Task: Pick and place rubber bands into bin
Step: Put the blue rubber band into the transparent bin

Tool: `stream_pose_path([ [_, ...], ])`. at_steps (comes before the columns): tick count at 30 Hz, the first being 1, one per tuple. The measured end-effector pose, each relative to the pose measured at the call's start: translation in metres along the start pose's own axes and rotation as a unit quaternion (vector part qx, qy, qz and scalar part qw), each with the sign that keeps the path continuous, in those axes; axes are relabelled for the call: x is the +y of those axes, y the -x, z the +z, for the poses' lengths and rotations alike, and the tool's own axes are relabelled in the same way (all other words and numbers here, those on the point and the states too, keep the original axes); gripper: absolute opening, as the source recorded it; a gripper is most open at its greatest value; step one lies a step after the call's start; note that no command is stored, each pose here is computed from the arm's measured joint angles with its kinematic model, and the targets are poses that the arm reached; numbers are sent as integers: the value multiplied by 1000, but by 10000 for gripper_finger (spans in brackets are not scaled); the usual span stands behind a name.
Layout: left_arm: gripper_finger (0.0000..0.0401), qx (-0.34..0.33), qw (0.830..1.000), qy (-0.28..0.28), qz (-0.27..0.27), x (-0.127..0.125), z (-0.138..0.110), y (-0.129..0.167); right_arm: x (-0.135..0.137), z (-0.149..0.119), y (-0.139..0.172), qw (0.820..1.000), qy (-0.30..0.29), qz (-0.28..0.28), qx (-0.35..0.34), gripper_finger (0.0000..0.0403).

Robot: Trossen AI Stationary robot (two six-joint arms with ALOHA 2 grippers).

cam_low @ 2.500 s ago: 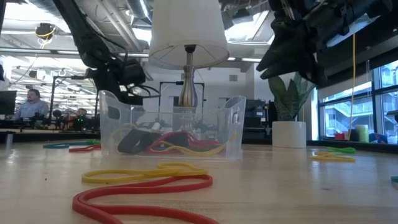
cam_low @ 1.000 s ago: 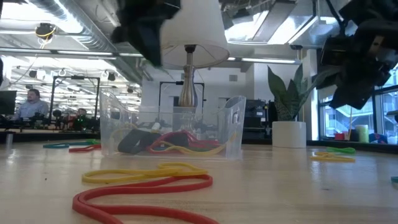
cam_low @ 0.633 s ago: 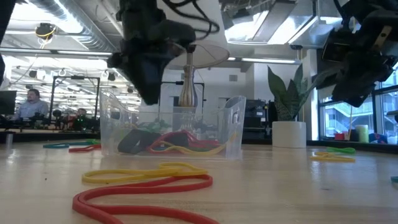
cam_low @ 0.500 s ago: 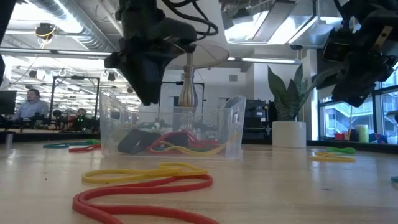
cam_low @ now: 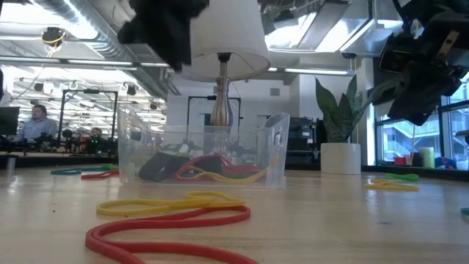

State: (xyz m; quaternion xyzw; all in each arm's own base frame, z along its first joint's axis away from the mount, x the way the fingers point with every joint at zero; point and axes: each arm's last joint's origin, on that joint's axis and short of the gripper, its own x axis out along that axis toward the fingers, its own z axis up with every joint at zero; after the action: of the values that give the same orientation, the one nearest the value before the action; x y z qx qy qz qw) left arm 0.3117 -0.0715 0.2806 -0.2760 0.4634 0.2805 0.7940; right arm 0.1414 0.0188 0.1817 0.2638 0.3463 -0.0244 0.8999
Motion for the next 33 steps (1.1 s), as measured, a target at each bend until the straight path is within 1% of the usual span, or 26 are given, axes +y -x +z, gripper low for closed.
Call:
stream_pose_path([
  [2, 65, -9, 999, -35, -14, 2, -3, 12, -1, 0, 0, 1000, -7, -9, -6, 5],
  [4, 33, -16, 997, -65, -24, 5, -6, 20, 0, 0, 0, 1000, -13, -20, -14, 3],
  [6, 9, -21, 996, -86, -22, 13, -12, 25, 1, 2, 1, 999, -21, -30, -25, 3],
  [10, 2, -42, 994, -101, -14, 33, -27, 31, 11, 12, 7, 997, -38, -36, -56, 2],
  [12, 2, -54, 993, -104, -21, 43, -36, 30, 18, 16, 8, 996, -45, -42, -60, 2],
  [15, 2, -67, 990, -113, -46, 60, -49, 28, 29, 23, 9, 995, -66, -69, -36, 2],
  [17, 2, -78, 988, -116, -63, 71, -57, 26, 36, 26, 7, 992, -82, -99, 1, 1],
  [19, 2, -87, 986, -123, -77, 81, -65, 23, 46, 29, 5, 985, -103, -133, 44, 1],
  [21, 2, -97, 983, -127, -94, 89, -70, 22, 55, 29, 3, 969, -141, -178, 100, 1],
  [22, 2, -99, 981, -131, -101, 94, -73, 21, 59, 28, 2, 955, -171, -203, 131, 1],
  [25, 2, -99, 977, -141, -125, 104, -81, 21, 73, 22, 0, 904, -253, -273, 210, 1],
  [27, 2, -99, 976, -147, -129, 110, -86, 21, 84, 16, -3, 882, -277, -295, 241, 5],
  [30, 2, -101, 973, -159, -133, 118, -90, 21, 98, 4, -11, 865, -296, -311, 260, 17],
  [33, 2, -105, 971, -169, -135, 123, -92, 20, 108, -11, -20, 852, -310, -322, 270, 35],
])
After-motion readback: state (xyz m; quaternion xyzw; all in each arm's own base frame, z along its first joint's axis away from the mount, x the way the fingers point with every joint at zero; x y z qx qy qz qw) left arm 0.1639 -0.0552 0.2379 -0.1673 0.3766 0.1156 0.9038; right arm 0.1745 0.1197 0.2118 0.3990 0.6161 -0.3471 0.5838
